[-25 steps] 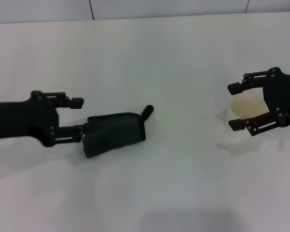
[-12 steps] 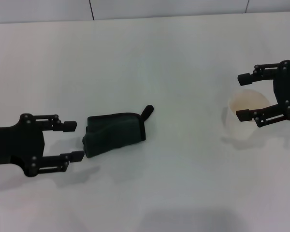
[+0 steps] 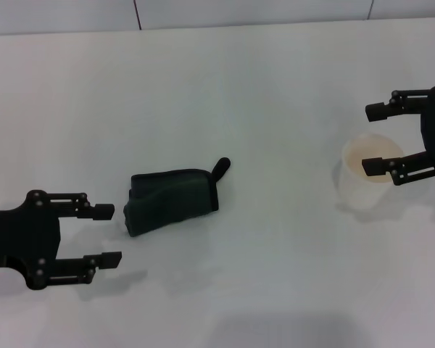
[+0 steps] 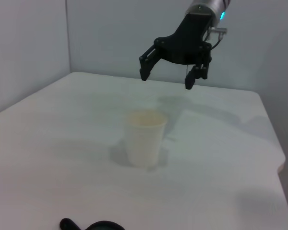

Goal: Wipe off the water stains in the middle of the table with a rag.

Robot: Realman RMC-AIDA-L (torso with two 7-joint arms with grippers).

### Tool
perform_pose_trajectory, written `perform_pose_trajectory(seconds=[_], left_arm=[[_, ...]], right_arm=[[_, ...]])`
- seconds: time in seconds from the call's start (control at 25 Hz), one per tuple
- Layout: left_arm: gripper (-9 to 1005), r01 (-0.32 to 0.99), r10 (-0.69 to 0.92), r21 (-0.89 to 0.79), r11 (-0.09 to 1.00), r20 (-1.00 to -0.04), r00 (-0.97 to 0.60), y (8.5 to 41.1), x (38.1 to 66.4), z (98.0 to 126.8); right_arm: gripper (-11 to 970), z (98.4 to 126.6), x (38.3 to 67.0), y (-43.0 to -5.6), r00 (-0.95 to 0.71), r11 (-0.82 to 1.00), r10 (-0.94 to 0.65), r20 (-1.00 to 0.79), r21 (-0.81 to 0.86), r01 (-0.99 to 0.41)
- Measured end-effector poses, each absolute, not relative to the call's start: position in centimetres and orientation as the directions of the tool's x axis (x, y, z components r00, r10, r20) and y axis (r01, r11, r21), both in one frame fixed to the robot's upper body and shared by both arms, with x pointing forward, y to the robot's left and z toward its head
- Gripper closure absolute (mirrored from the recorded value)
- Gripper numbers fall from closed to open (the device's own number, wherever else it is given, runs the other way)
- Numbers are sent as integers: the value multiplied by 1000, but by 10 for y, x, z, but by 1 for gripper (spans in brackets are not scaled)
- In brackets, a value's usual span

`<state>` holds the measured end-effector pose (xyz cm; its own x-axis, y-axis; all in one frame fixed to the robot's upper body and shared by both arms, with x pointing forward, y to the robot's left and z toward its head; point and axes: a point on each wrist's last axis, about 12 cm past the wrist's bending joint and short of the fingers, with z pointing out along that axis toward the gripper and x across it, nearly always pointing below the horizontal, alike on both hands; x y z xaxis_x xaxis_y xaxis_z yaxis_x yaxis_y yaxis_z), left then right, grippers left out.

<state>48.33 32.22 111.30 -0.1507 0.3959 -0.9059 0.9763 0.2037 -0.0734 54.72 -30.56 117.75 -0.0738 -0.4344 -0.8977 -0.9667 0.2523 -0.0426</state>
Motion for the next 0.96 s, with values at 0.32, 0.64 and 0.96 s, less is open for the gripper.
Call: perform_pose_trajectory(seconds=[0.32,0.64,0.96], left_arm=[[345,983,374,-77,168,-917,-135,320,480,1117],[345,983,370,-73,166,-920,-130,319,482,1119],[345,984,372,-73,163,-919,-130,317,483,1119]], right_arm=[[101,1179,547,-305,-71,252,-437,-897,-47,-967],[101,1178,548,-304,-72,247,-445,-893,-46,-968],[101,1178,549,-303,-75,252,-445,-893,-44,-967]])
